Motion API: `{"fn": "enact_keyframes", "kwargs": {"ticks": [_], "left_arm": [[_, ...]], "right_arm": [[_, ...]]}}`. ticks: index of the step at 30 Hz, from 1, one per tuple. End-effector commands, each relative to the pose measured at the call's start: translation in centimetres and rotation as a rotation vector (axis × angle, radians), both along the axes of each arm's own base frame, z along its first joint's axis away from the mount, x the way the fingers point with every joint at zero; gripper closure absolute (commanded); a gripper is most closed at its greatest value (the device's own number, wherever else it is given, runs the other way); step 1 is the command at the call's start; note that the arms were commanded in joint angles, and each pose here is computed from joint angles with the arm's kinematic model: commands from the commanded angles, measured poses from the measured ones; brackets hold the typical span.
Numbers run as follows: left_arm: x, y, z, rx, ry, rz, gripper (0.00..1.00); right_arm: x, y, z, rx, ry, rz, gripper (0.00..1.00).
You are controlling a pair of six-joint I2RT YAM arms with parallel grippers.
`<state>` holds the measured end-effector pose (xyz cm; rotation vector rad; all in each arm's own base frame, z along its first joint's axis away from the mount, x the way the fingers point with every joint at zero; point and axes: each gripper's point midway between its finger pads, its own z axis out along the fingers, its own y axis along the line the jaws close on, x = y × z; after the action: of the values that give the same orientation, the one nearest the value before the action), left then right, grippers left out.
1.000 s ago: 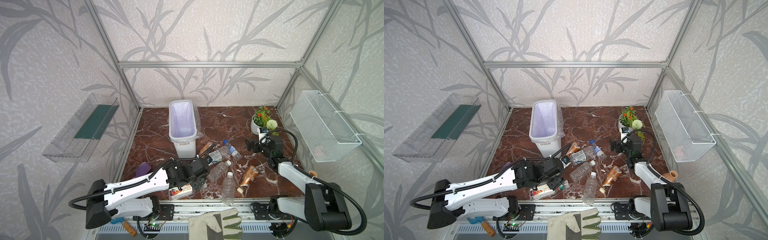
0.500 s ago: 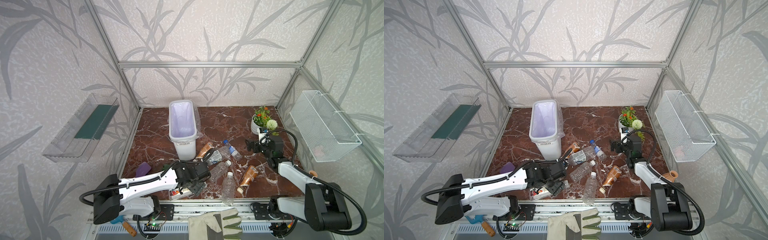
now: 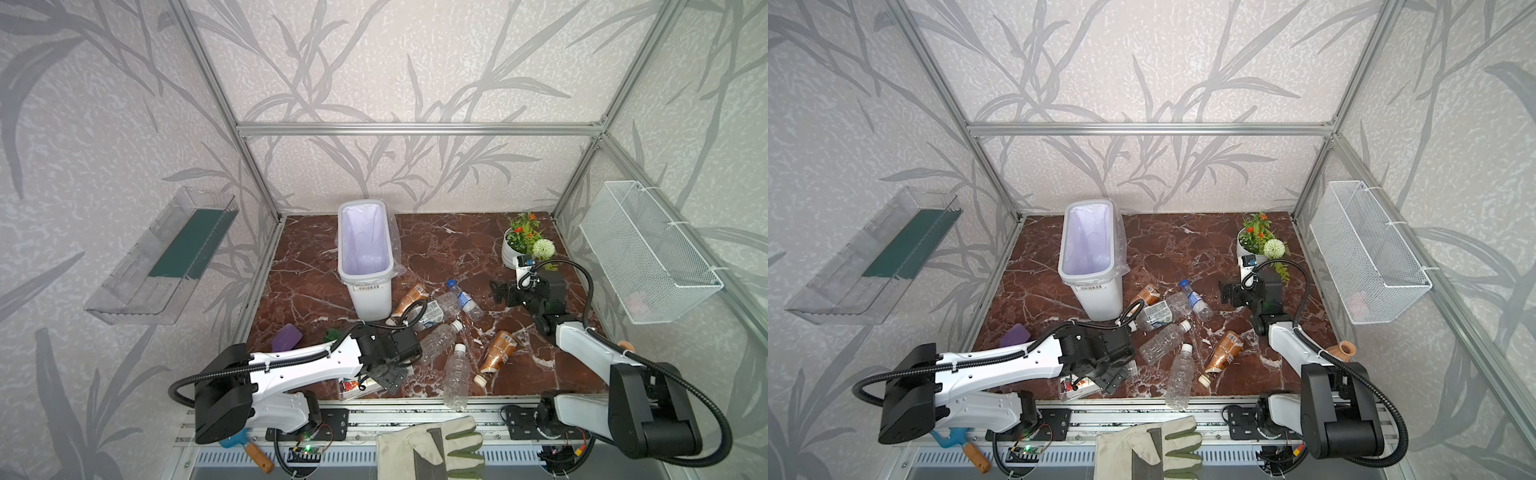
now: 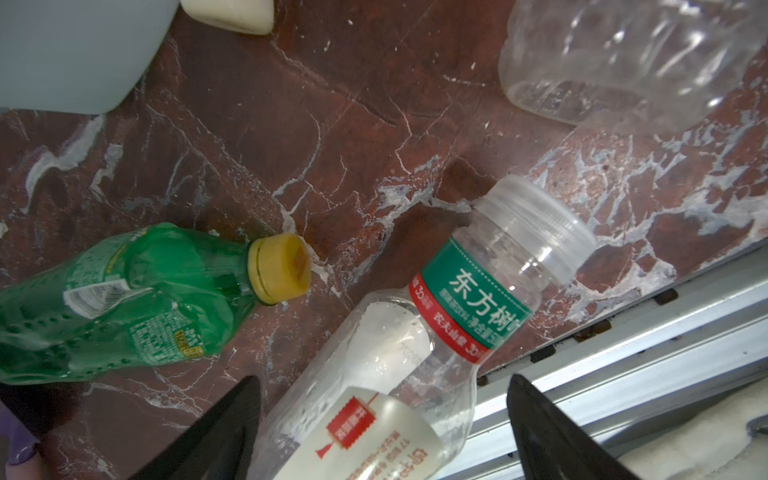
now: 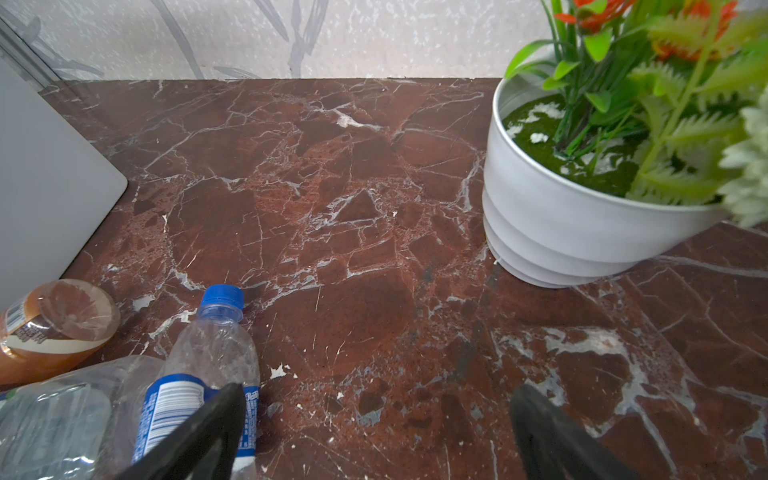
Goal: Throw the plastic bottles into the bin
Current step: 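Lower the left gripper and close it on the green-labelled bottle's neck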
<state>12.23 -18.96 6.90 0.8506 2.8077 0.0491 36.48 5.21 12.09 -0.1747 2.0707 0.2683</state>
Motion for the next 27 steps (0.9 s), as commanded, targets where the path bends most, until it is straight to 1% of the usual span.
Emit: {"fn": "enact_keyframes", "kwargs": {"ticks": [1,4,11,18,27], "left_arm": [[-1.0,0.3,-0.3,-0.018,0.042,0.031,0.08],[-1.0,0.4,-0.6,-0.011,0.043,0.043,0.08],[-0.8,0.9,-1.9,0.058,0.046,0.052,0.08],[-0.6,0.8,-2.6,0.069,0.043,0.064,0.10],[0.0,0.1,-3.7,0.062,0.022,0.039,0.15]], "right_arm": [[0.5,0.2,0.6,-0.001,-0.009,0.014,0.01],[0.5,0.2,0.5,-0.001,-0.005,0.016,0.01],[0.6,0.3,0.4,-0.002,0.003,0.017,0.01],[0.7,0.3,0.4,0.003,0.004,0.017,0.01],[0.6,0.2,0.2,0.000,0.009,0.010,0.01]]}}
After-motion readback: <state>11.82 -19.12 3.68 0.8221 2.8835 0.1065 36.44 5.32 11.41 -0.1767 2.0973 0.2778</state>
